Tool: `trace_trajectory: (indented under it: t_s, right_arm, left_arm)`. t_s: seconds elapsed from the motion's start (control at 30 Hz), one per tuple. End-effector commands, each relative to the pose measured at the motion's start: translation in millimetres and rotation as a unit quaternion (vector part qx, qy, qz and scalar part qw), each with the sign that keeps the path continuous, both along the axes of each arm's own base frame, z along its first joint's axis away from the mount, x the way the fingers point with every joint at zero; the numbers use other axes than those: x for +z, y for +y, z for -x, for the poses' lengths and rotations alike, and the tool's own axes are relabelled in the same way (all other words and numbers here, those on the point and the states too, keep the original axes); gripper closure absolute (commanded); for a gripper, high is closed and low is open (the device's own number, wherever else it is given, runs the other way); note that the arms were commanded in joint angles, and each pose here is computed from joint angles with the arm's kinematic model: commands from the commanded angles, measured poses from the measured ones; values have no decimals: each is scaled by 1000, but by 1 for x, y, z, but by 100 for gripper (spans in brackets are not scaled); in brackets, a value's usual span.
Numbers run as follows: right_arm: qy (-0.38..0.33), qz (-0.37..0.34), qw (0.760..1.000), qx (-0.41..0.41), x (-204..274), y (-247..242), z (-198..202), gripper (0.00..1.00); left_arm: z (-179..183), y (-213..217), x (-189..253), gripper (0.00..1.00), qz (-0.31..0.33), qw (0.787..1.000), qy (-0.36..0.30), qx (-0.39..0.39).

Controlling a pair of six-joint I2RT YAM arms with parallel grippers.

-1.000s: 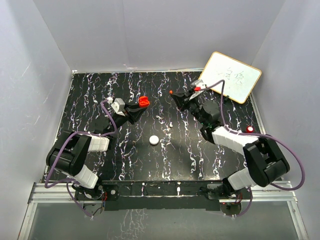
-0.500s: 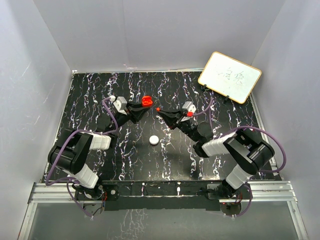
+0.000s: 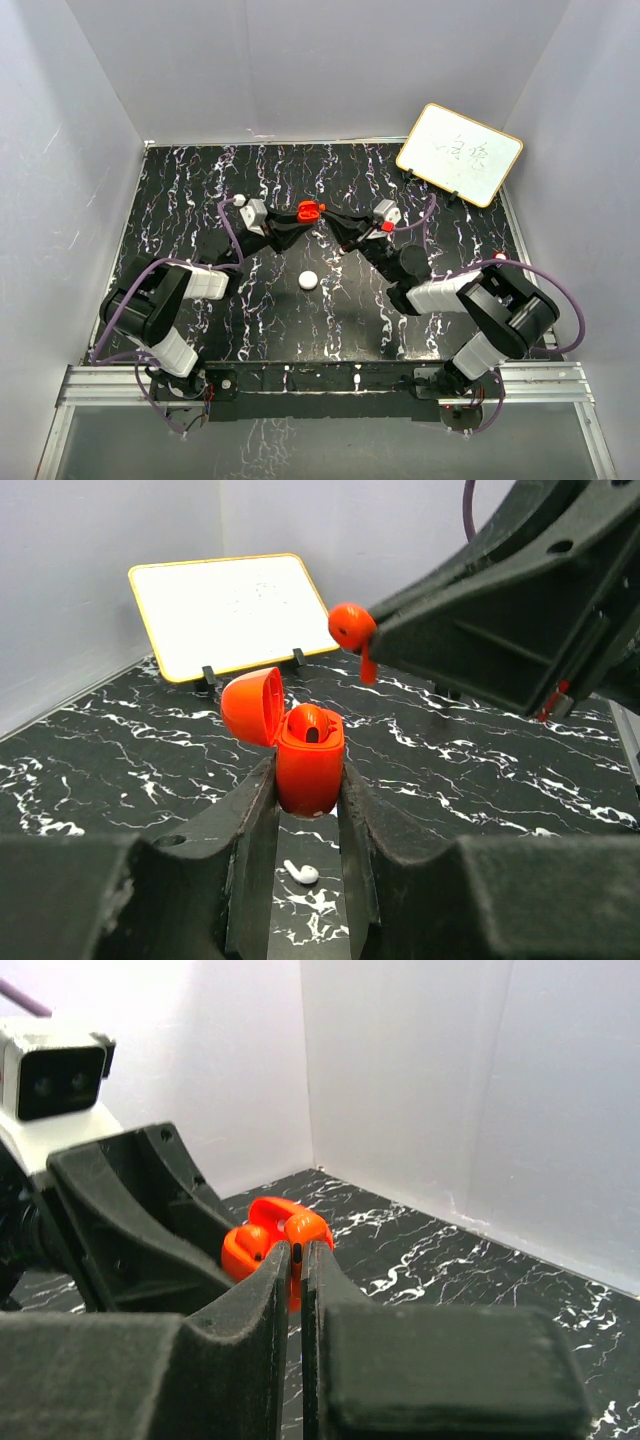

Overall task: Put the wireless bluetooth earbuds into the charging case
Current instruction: Place the earbud in the charging case.

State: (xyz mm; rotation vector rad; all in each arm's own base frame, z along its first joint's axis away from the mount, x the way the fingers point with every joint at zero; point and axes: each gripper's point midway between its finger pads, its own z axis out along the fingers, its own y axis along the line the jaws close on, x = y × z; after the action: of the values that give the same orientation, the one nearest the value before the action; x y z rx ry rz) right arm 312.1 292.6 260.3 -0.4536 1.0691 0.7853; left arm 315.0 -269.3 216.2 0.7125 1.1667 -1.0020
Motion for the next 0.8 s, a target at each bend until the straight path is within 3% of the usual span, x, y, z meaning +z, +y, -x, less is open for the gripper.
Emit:
trace_trajectory:
  t_s: [0.0,0.77]
  right_arm:
    - [-142,-140,979,-31,100,-38,31,100]
    - [-104,-176,978,-32,99,-21,23,100]
  left_arm:
    - [11,-7,47,100,37,992,-117,-3]
    - [12,-13,58,100,48,990,-134,12]
